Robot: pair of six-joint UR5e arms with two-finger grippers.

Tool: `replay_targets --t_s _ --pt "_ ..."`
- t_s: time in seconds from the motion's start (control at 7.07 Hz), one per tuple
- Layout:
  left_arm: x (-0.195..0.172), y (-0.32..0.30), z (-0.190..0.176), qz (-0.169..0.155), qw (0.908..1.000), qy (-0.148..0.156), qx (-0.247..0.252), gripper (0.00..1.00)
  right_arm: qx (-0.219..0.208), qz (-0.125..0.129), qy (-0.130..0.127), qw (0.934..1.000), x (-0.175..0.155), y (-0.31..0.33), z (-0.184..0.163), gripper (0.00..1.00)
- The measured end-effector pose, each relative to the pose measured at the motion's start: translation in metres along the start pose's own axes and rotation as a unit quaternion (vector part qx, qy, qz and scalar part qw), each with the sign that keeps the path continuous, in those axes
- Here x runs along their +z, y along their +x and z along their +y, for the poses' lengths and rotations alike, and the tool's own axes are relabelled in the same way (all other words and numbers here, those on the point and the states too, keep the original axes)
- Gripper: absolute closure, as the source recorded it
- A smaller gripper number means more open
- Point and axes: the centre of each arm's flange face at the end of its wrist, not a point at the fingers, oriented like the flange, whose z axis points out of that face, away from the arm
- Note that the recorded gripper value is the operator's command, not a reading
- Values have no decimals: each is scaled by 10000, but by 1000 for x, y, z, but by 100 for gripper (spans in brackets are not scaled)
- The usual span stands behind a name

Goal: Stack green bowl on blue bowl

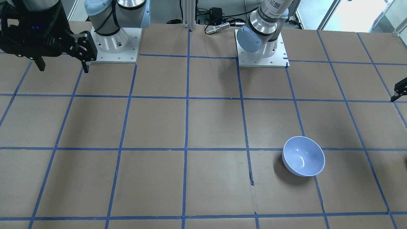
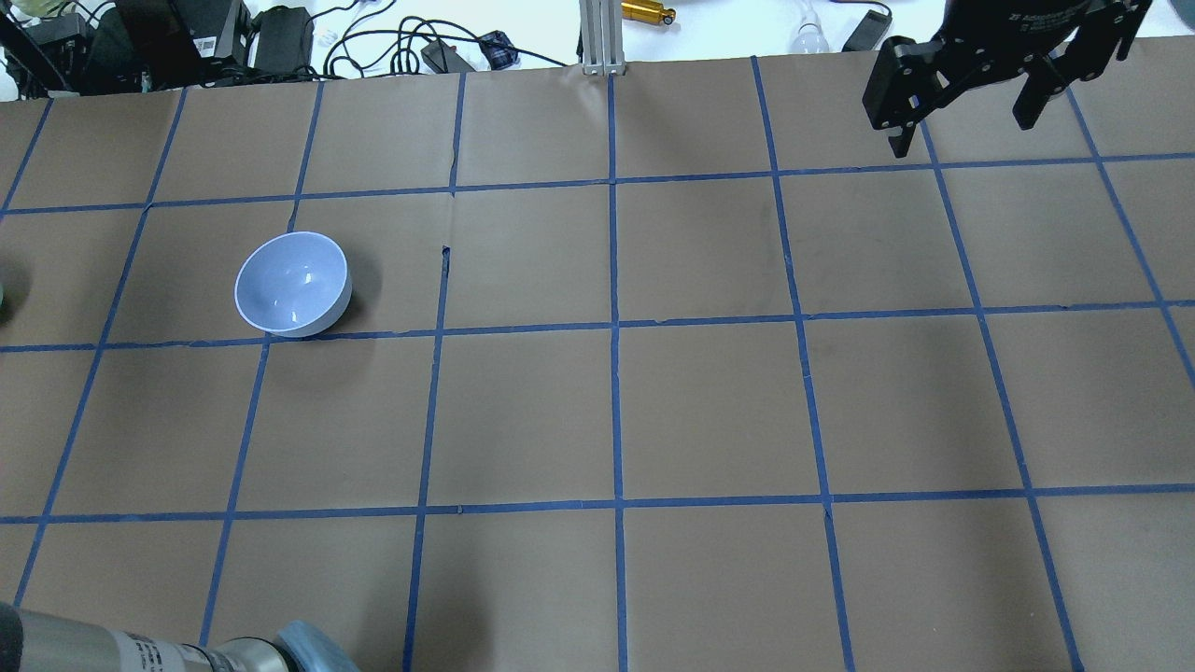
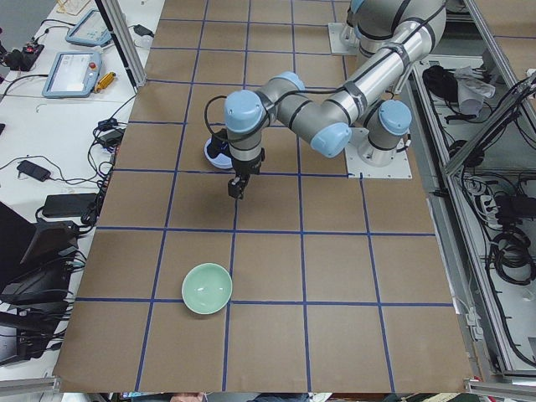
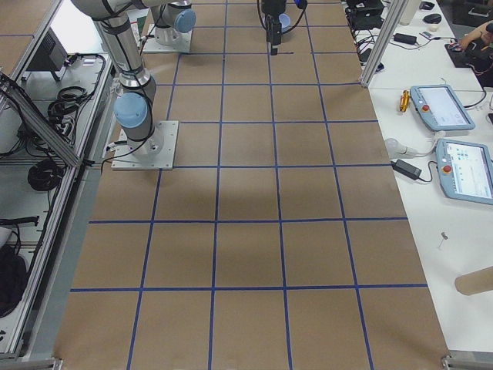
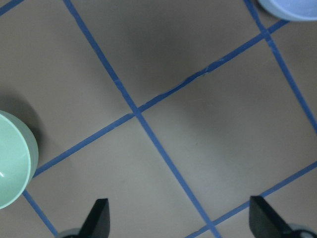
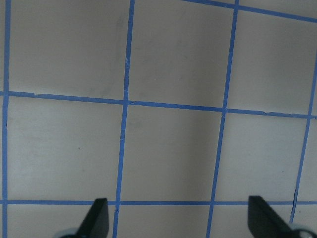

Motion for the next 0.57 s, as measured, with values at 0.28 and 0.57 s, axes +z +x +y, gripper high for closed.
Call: replay_targets --t_s 0.28,0.57 --pt "38 -37 48 -52 9978 24 664 0 0 0 0 10000 0 0 0 0" --pt "64 -65 86 -261 9907 -23 1334 0 0 0 0 10000 0 0 0 0"
